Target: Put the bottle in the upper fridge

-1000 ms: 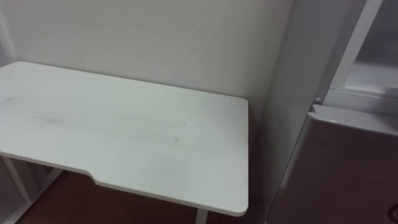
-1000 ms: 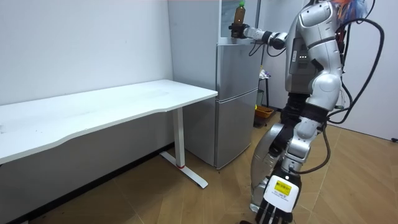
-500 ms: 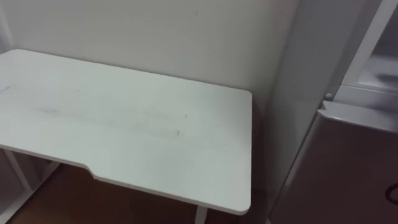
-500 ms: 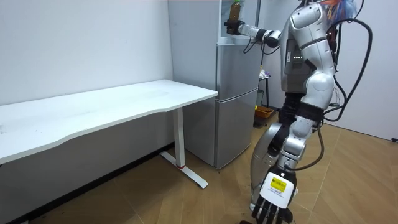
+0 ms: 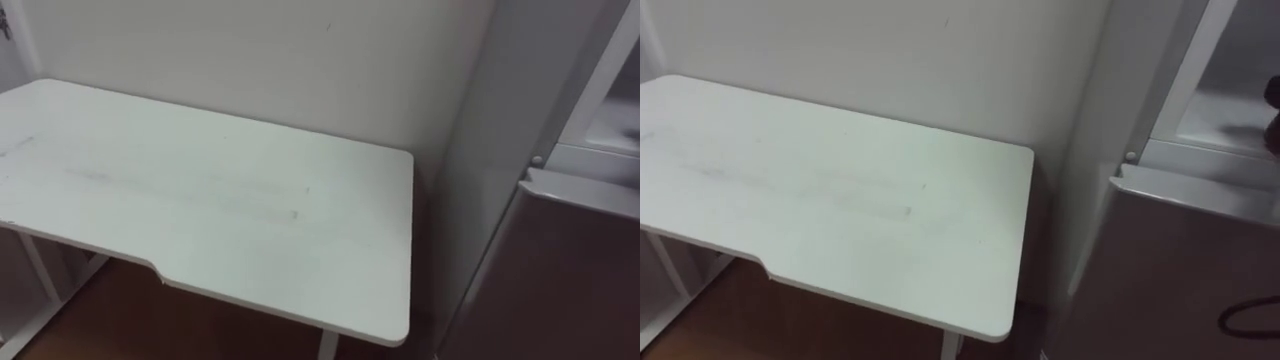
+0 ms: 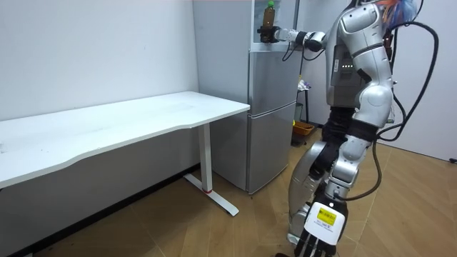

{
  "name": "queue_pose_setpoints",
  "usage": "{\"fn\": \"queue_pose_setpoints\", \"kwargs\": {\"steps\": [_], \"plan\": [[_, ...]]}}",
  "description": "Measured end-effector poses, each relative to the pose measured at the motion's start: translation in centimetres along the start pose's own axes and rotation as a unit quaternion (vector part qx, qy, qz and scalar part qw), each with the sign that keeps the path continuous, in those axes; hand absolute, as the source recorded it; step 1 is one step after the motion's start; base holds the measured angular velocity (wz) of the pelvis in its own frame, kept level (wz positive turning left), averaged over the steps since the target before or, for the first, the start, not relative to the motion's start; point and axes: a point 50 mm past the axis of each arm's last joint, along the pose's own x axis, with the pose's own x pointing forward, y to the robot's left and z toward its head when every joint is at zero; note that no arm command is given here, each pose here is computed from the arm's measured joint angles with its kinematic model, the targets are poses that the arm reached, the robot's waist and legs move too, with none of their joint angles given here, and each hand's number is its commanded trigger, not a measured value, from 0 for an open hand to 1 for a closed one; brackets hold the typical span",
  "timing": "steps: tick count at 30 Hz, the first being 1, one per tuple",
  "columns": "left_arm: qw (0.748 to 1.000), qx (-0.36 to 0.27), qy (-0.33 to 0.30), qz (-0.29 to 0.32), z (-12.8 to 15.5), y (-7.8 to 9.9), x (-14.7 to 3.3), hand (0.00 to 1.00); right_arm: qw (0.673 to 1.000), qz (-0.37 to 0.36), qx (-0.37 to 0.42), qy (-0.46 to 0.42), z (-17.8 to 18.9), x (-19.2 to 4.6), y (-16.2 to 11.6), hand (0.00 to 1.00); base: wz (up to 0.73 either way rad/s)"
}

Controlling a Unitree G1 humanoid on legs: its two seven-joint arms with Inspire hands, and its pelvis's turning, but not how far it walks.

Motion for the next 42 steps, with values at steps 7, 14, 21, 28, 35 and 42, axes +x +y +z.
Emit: {"fn": "queue_pose_setpoints", "kwargs": {"steps": [7,14,21,28,35,42], "plan": [[1.0,0.016,-0.004,0.0,0.3,0.3,0.0,0.0,1.0,0.014,-0.022,-0.009,-0.5,0.3,0.1,1.0,0.04],[1.0,-0.014,-0.023,0.014,1.7,1.2,0.3,0.0,0.999,-0.031,-0.027,-0.024,-0.3,1.2,-1.3,1.0,0.15],[1.0,-0.009,-0.026,0.008,2.8,0.9,0.6,0.0,0.999,-0.026,-0.013,-0.039,0.2,1.4,-1.6,1.0,0.03],[0.999,-0.016,-0.034,0.008,3.5,1.0,0.7,0.0,0.999,-0.011,-0.009,-0.048,0.3,1.7,-2.1,1.0,0.02],[0.999,-0.023,-0.037,0.003,3.9,0.7,0.6,0.0,0.999,0.011,0.025,-0.041,0.8,2.0,-2.4,0.0,0.01],[0.999,-0.029,-0.038,0.007,3.7,0.9,0.4,0.0,0.997,0.017,0.062,-0.031,1.1,2.2,-2.8,0.0,-0.03]]}}
